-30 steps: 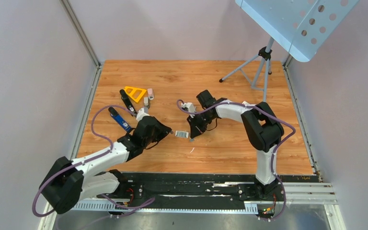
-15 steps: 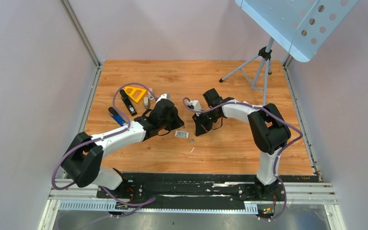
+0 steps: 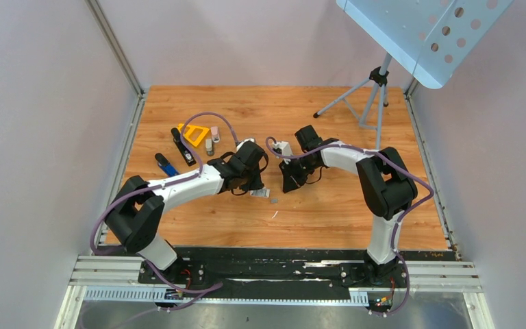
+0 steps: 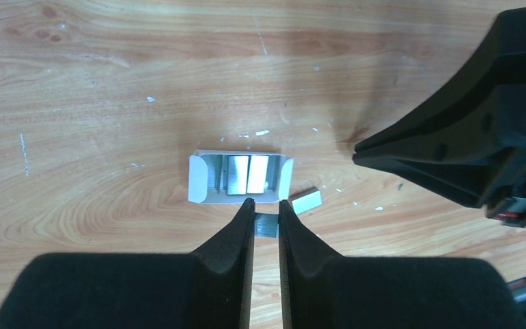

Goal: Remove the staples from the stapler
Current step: Place the staple in the staple box.

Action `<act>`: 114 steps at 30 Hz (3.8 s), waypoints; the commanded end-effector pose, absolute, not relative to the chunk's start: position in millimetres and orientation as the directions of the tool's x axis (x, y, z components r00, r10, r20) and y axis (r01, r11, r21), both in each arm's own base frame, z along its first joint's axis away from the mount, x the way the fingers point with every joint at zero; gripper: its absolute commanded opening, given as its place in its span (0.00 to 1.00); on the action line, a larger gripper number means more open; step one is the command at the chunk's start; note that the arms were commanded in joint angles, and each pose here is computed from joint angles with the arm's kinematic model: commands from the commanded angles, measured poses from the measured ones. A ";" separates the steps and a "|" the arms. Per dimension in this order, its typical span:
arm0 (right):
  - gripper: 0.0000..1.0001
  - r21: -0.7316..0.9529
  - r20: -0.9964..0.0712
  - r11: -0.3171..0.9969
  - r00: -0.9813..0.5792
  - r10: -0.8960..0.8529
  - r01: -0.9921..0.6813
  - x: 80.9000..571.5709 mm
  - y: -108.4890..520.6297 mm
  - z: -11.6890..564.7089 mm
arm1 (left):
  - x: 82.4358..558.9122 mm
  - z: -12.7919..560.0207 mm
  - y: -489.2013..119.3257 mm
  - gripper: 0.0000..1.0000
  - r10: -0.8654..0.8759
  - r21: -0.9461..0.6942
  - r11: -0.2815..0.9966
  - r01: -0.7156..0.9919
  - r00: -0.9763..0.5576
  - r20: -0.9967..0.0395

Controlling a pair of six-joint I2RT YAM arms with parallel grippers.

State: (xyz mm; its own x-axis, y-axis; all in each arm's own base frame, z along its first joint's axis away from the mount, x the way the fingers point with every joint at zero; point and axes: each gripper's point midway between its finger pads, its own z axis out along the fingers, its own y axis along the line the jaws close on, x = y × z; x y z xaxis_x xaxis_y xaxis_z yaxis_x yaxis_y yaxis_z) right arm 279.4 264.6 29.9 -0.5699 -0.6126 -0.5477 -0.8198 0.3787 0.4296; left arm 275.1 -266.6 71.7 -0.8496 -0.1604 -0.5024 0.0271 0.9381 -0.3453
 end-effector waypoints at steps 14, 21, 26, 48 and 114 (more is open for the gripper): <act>0.10 0.431 -0.542 0.388 -0.578 -0.610 -0.815 276.3 257.0 28.6 | 283.6 51.4 -255.3 0.01 -0.070 -0.207 0.977 0.049 -0.845 -0.531; 0.10 0.434 -0.539 0.389 -0.580 -0.611 -0.813 275.5 256.7 27.6 | 288.3 52.0 -261.3 0.01 -0.064 -0.215 0.975 0.062 -0.842 -0.536; 0.10 0.435 -0.538 0.390 -0.581 -0.611 -0.812 275.3 256.6 27.4 | 288.7 46.7 -262.7 0.01 -0.056 -0.210 0.975 0.067 -0.847 -0.529; 0.10 0.436 -0.538 0.390 -0.582 -0.610 -0.811 275.5 256.7 27.0 | 290.5 36.4 -255.0 0.01 -0.022 -0.149 0.987 0.066 -0.850 -0.527; 0.10 0.441 -0.536 0.388 -0.584 -0.609 -0.809 273.8 256.8 27.1 | 294.0 49.6 -255.4 0.28 0.062 -0.059 0.992 0.114 -0.826 -0.560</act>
State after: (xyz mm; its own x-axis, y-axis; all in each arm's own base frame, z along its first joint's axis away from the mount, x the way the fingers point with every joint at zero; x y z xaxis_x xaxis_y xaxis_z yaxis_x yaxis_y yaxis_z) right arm 278.4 262.5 27.3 -0.5746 -0.6112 -0.5443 -0.8165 0.3827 0.4323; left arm 288.3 -249.7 29.3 -0.8497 0.0798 -0.5212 0.1207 0.9917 -0.0450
